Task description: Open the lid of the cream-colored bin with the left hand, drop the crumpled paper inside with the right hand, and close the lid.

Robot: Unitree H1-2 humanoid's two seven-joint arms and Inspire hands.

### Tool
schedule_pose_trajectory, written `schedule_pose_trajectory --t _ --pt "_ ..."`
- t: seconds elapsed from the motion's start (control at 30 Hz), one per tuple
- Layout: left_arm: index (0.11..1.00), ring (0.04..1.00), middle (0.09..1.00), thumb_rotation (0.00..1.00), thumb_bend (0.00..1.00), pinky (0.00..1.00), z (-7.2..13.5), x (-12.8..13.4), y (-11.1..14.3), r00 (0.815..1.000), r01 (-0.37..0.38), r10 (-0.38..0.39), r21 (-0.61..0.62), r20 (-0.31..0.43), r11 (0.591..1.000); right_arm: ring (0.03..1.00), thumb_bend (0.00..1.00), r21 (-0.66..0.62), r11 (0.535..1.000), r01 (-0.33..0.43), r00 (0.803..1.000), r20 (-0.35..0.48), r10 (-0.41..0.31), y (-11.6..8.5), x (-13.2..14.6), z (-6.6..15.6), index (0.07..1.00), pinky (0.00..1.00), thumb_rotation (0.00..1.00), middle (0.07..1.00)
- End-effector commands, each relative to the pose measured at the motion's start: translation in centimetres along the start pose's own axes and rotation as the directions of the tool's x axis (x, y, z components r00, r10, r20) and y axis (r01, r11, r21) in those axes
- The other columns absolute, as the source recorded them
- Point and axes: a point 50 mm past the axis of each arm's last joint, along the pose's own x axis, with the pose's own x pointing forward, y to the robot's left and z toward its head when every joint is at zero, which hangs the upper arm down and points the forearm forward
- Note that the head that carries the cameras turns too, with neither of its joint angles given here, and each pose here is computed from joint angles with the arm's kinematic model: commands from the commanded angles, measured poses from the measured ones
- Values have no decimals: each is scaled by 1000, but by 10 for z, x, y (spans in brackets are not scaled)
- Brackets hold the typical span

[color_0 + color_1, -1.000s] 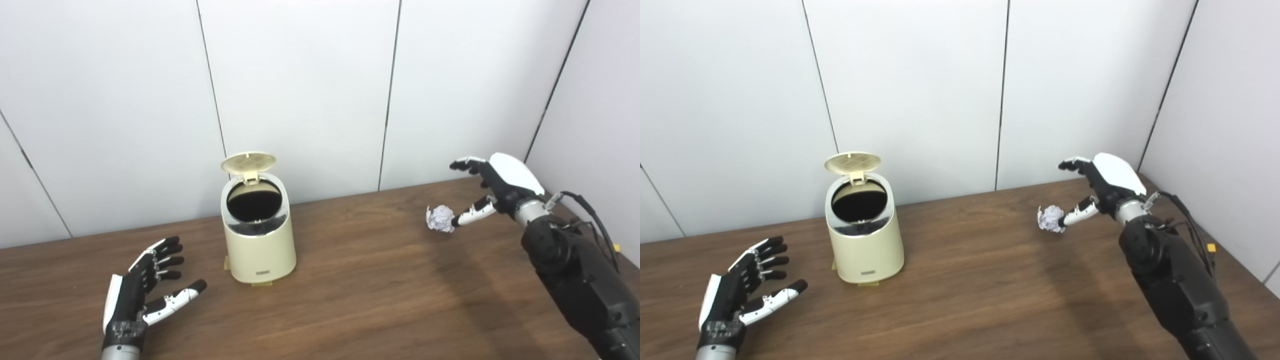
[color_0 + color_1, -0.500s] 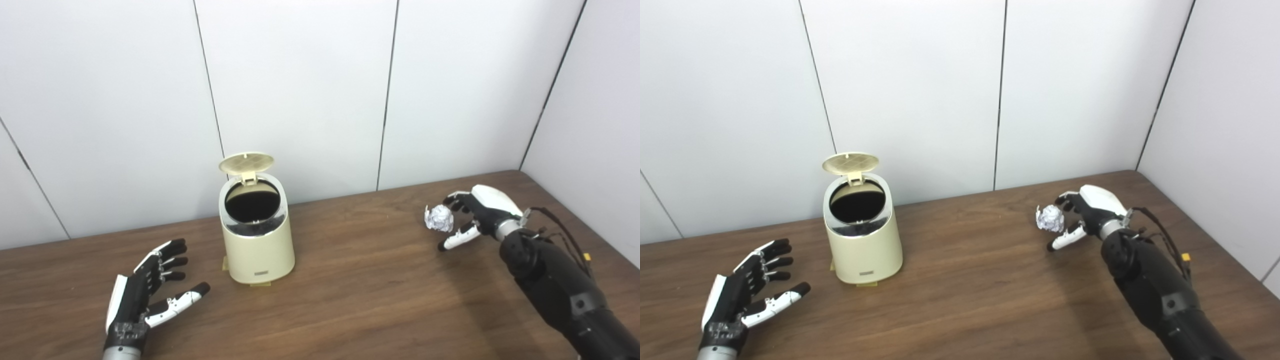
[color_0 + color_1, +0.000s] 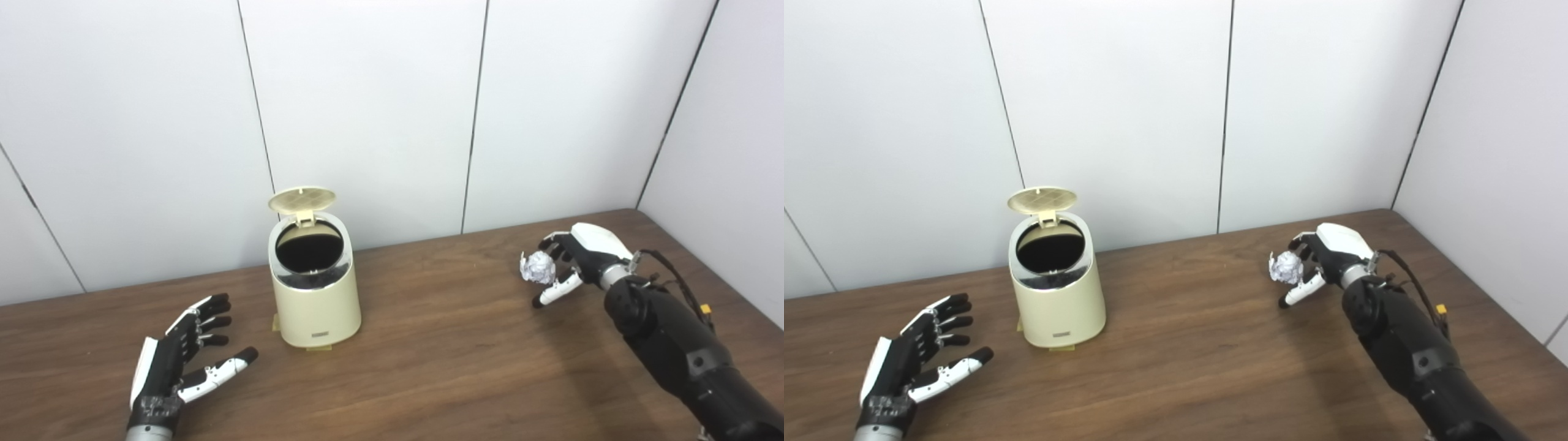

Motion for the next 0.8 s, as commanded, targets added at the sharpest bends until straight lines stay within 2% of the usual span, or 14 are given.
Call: schedule_pose_trajectory --t 0.0,0.03,0.07,0.1,0.17,0.23,0.27,0.33,0.43,0.67,0.77 --pt "840 766 813 141 768 662 -3 -7 2 1000 10 -10 14 -4 1000 629 794 -30 998 47 999 28 -46 -24 6 1 720 637 198 653" --pt "839 766 813 135 764 665 -3 -7 2 1000 9 -9 15 -6 1000 629 765 -67 996 51 998 35 -49 -24 6 -1 681 631 167 645" --pt "839 765 811 135 764 664 -3 -7 2 1000 8 -8 16 -8 1000 596 644 -94 994 54 998 41 -50 -24 7 -3 588 594 151 612" --pt "839 765 810 136 765 663 -3 -7 2 1000 9 -9 16 -9 1000 580 582 -124 991 56 998 43 -51 -24 7 -4 540 575 143 594" --pt "844 767 813 129 756 661 -3 -7 2 1000 12 -12 13 -8 1000 490 538 -172 983 63 997 51 -55 -23 8 -5 516 461 30 480" --pt "844 770 814 135 753 663 -2 -7 2 1000 14 -14 15 -6 1000 459 528 -203 977 63 997 59 -52 -24 8 -5 521 431 8 441" --pt "842 770 813 139 751 665 -2 -7 2 1000 14 -14 13 -6 1000 495 527 -215 975 62 997 63 -50 -25 7 -4 515 493 3 447" --pt "841 765 811 131 747 660 -2 -7 2 1000 14 -14 15 -6 1000 530 528 -239 969 65 996 76 -48 -27 7 -3 499 547 1 471" --pt "845 767 813 122 736 652 -2 -7 2 1000 18 -18 13 -5 1000 551 529 -257 964 73 995 85 -53 -30 6 -1 495 579 0 478" --pt "846 755 807 123 739 652 -2 -8 0 1000 20 -20 -1 -11 1000 555 529 -316 940 125 988 130 -88 -40 3 7 500 578 2 468" --pt "848 756 806 136 736 656 -2 -8 -1 1000 24 -24 11 -12 1000 538 530 -334 930 157 982 157 -109 -45 -2 13 504 538 3 457"
